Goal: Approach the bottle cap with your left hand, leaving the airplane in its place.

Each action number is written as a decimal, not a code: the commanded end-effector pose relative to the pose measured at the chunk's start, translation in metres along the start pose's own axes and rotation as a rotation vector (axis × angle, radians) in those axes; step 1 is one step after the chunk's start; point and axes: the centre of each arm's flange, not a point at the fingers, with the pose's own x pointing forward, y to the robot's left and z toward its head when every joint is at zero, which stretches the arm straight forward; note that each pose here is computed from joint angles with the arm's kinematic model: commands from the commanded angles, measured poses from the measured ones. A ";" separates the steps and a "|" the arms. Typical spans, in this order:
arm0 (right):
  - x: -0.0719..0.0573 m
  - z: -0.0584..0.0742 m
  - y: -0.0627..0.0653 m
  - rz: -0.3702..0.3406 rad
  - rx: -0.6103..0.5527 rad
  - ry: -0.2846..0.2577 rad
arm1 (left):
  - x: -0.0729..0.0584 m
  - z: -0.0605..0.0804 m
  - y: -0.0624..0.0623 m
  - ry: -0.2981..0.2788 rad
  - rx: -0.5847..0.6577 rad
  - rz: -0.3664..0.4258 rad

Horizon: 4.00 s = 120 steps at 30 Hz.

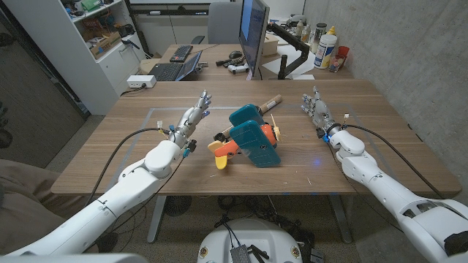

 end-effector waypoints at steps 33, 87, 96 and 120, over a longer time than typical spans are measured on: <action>0.009 -0.012 0.010 -0.056 -0.076 0.023 | -0.044 0.011 -0.002 0.034 0.269 0.005; 0.011 -0.027 0.008 -0.046 -0.192 0.035 | -0.108 0.021 -0.020 0.062 0.458 0.010; 0.014 -0.031 0.014 -0.034 -0.222 0.037 | -0.129 0.027 -0.013 0.093 0.486 0.036; 0.018 -0.018 0.012 -0.075 -0.166 -0.034 | -0.142 0.018 0.003 0.193 0.514 0.058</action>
